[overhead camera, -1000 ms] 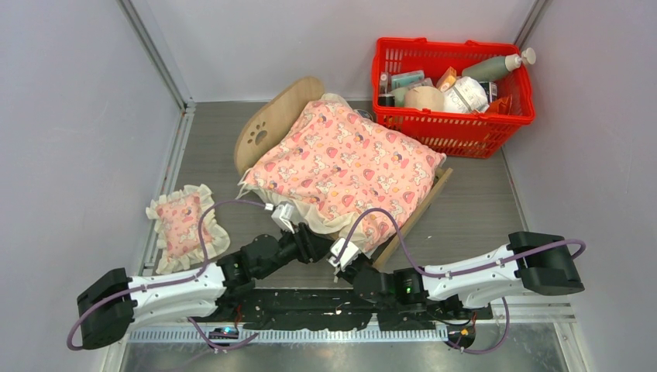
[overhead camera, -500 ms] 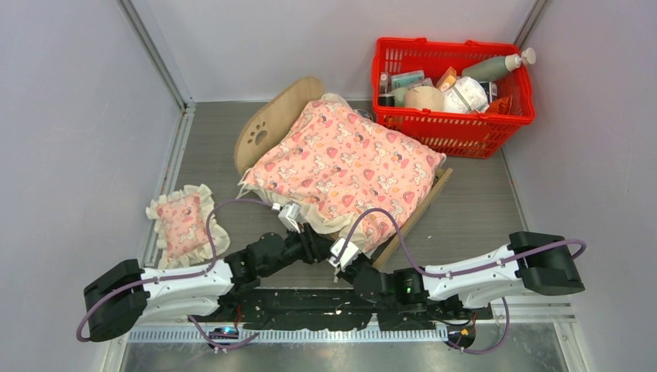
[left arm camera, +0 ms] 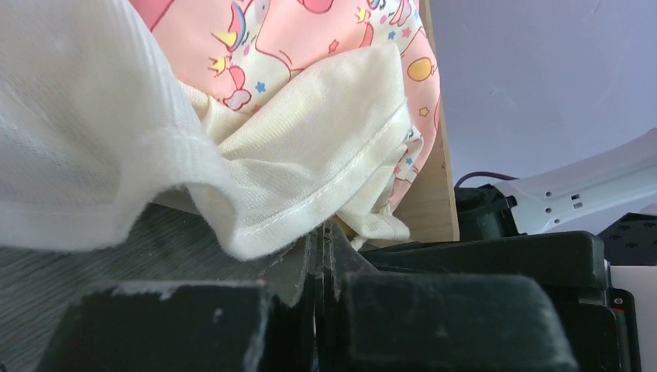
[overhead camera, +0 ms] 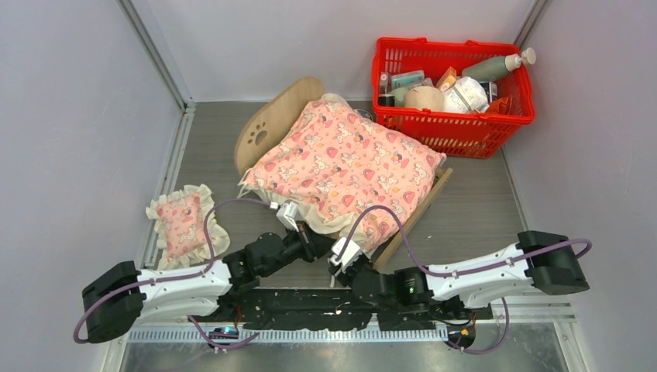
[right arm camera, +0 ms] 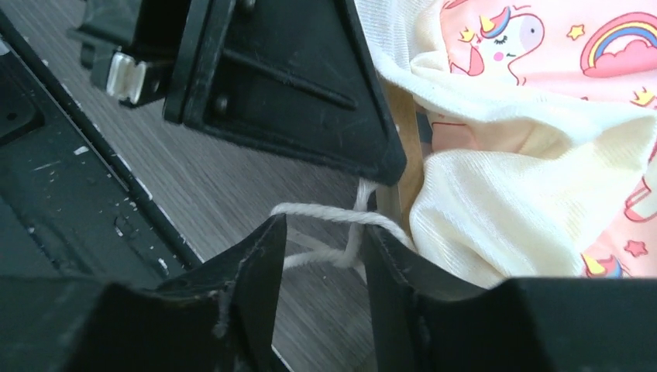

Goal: Set up the pet bed
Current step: Tie the ropes to the bed frame.

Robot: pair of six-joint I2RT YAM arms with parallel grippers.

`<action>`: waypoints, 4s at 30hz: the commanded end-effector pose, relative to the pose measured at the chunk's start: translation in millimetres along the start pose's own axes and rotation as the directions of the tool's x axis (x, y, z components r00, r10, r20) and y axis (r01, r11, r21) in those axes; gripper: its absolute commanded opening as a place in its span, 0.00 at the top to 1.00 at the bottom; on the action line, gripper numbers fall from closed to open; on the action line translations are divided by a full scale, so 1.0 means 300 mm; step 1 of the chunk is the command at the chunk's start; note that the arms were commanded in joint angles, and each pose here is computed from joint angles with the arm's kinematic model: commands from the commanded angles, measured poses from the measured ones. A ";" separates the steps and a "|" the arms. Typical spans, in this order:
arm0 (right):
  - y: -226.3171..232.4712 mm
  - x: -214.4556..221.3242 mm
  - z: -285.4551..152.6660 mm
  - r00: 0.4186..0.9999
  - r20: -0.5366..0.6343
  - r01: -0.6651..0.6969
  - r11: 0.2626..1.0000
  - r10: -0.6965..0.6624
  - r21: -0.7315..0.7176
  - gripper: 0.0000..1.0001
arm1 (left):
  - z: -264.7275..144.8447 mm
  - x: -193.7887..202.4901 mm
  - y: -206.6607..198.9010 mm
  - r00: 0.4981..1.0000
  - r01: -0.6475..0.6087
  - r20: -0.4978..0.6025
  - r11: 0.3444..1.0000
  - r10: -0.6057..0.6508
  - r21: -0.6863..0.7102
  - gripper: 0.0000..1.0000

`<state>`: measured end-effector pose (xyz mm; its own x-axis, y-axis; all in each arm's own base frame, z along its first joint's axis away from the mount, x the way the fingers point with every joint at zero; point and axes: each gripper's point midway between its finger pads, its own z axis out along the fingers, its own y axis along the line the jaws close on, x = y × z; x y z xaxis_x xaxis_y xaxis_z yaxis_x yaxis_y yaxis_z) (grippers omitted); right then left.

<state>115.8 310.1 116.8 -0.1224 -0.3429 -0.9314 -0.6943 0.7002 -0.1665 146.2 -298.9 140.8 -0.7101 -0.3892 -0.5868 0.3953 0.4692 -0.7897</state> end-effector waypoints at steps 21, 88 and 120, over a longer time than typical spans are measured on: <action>0.083 0.109 -0.051 0.945 -0.069 -0.241 0.825 0.319 0.510 0.45 | -0.022 -0.067 -0.019 0.996 -0.043 0.079 0.999 0.043 0.009 1.00; -0.076 0.028 -0.299 0.893 -0.152 -0.384 0.893 0.424 0.235 0.81 | -0.001 0.153 0.055 0.982 -0.170 -0.098 0.983 0.163 -0.067 1.00; 0.181 0.222 -0.009 0.756 0.264 -0.652 0.656 0.599 0.380 0.29 | -0.001 0.120 -0.054 0.994 -0.050 -0.098 0.999 0.052 0.020 1.00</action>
<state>67.3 307.0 39.1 -0.3435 0.1202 -0.9314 -0.1330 0.9756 0.1749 111.6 -306.8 106.2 -0.7497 -0.2458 -0.6144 0.4242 0.5341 -0.7313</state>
